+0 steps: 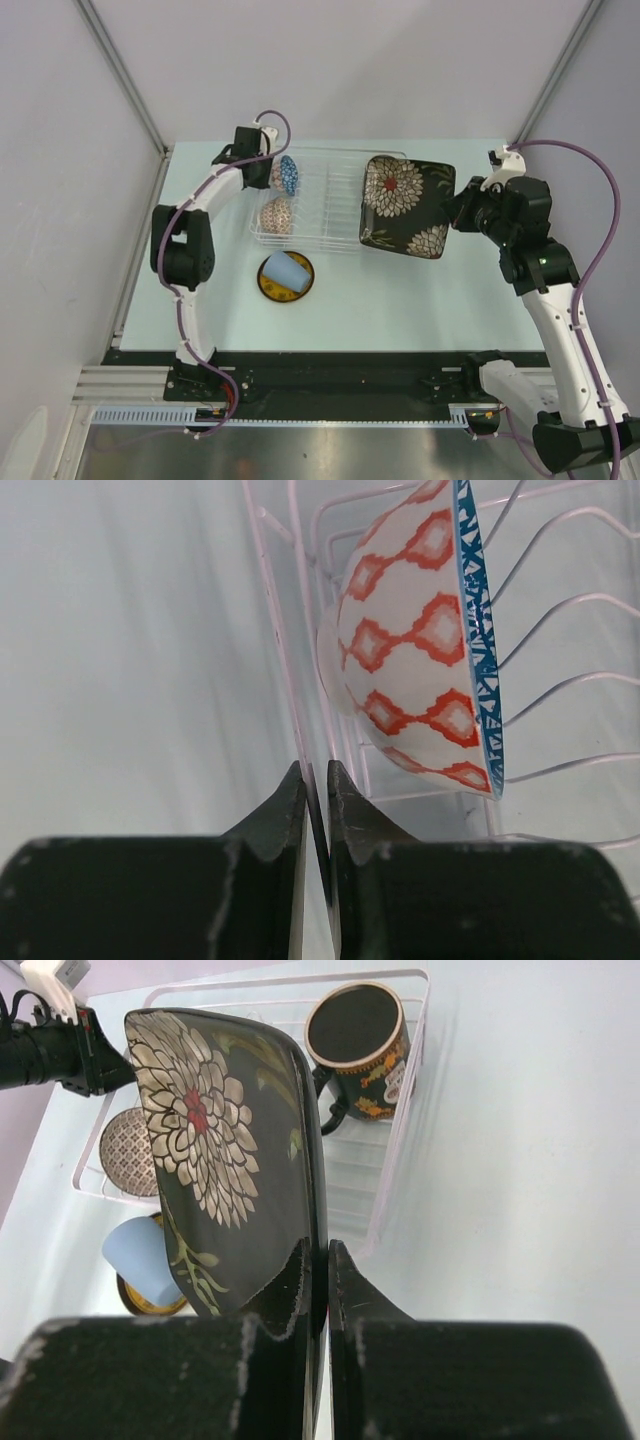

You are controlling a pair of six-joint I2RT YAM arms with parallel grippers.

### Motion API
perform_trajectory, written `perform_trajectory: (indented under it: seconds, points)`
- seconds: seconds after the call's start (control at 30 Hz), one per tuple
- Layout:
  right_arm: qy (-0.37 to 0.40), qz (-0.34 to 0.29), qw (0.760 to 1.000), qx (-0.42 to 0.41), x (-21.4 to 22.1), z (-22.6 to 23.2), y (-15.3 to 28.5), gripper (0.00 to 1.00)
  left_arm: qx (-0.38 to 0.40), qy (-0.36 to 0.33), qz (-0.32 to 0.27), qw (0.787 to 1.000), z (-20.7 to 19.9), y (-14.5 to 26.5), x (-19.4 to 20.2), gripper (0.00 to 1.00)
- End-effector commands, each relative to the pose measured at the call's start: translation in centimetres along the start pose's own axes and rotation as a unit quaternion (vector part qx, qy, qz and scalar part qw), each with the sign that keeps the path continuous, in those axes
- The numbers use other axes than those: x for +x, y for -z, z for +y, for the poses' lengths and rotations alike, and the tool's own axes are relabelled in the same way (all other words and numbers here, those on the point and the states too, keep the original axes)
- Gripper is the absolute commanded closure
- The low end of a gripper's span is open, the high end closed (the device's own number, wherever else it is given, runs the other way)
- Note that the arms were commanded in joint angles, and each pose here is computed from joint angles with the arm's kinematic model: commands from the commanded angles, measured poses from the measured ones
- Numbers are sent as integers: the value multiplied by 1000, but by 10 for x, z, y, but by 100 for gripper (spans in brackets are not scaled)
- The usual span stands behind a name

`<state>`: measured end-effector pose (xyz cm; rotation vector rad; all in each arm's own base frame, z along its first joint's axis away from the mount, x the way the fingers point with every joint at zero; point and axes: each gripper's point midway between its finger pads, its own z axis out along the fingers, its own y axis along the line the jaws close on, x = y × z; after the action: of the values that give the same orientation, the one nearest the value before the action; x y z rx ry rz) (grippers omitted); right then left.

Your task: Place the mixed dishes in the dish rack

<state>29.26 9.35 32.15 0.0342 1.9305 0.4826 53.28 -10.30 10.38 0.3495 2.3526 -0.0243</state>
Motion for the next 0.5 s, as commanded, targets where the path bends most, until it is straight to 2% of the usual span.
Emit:
perform_trajectory:
  seconds: [0.0,0.2,0.3,0.33,0.47]
  points:
    - [31,-142,988,-46,-87,29,9,100,95,-68,7,993,-76,27,8,90]
    - [97,-163,982,-11,-105,24,-29,100,127,-82,18,988,-108,41,23,91]
    - [171,-183,968,20,-117,30,-54,100,138,-88,18,986,-122,51,26,91]
    - [209,-172,962,22,-110,36,-71,100,142,-87,18,986,-125,53,27,91]
    - [285,-183,940,47,-117,52,-97,100,152,-80,30,985,-132,60,37,91]
